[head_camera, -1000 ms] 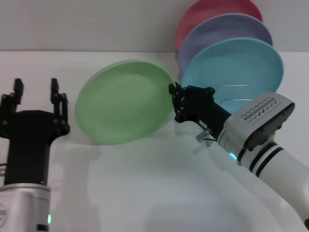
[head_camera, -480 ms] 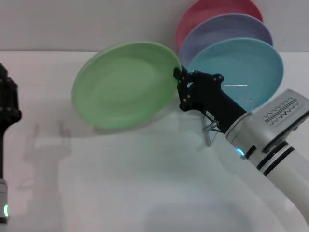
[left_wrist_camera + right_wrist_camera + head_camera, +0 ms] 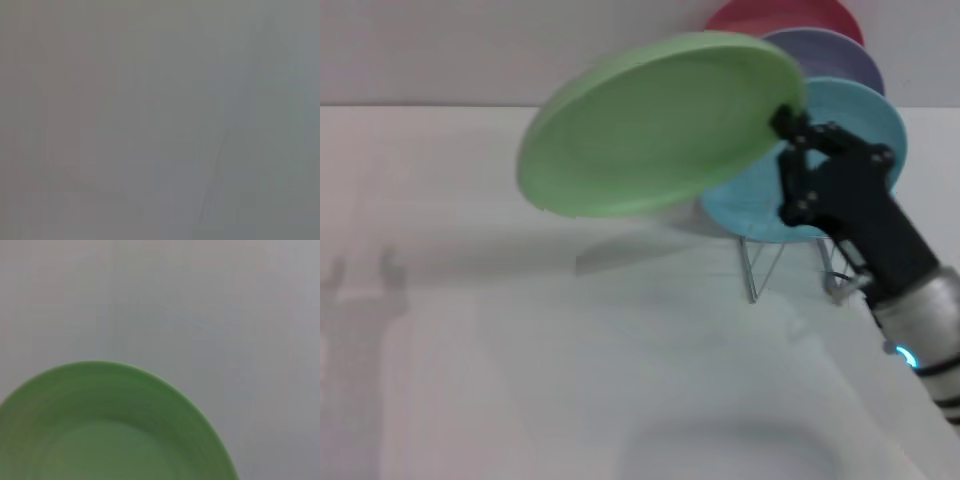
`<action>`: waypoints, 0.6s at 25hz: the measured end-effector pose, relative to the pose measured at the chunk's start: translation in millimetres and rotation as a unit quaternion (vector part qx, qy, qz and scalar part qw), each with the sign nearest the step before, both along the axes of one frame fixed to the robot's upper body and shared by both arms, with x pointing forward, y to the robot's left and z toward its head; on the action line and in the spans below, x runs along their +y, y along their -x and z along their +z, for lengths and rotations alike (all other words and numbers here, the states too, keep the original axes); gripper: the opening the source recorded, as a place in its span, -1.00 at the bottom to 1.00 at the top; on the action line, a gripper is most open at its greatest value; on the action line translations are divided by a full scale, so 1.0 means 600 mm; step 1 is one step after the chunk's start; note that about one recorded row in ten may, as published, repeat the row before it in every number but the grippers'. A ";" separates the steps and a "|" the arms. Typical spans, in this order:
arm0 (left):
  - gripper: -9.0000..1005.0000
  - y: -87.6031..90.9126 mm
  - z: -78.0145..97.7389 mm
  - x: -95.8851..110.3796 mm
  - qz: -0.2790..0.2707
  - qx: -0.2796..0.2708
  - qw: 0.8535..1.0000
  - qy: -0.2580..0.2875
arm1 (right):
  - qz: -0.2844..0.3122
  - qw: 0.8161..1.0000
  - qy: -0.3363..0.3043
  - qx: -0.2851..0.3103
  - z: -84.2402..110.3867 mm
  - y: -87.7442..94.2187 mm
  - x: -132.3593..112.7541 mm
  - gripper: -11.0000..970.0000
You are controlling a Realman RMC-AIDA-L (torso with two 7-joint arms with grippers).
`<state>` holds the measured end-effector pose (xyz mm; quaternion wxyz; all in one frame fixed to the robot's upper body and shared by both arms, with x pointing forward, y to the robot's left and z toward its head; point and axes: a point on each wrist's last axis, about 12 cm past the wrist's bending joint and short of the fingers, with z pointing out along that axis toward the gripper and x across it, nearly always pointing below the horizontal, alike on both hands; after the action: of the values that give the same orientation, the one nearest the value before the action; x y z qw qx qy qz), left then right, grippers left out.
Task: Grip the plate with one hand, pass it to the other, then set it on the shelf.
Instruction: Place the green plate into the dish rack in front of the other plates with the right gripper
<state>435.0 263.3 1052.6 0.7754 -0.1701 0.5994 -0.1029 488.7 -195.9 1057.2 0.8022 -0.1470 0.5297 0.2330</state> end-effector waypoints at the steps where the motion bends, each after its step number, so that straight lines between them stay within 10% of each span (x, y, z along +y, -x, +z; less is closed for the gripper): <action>1: 0.16 0.000 0.000 0.000 0.000 0.000 1.000 0.000 | 0.000 1.000 0.000 0.000 0.000 0.000 0.000 -0.94; 15: 0.19 -0.061 -0.031 0.018 -0.072 0.001 0.997 -0.020 | -0.118 0.989 -0.013 -0.083 -0.001 0.089 -0.105 -0.93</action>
<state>471.3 273.9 1033.8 0.7686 -0.1108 0.6129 -0.1462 435.2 -259.0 1056.8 0.8671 -0.0921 0.4717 0.1309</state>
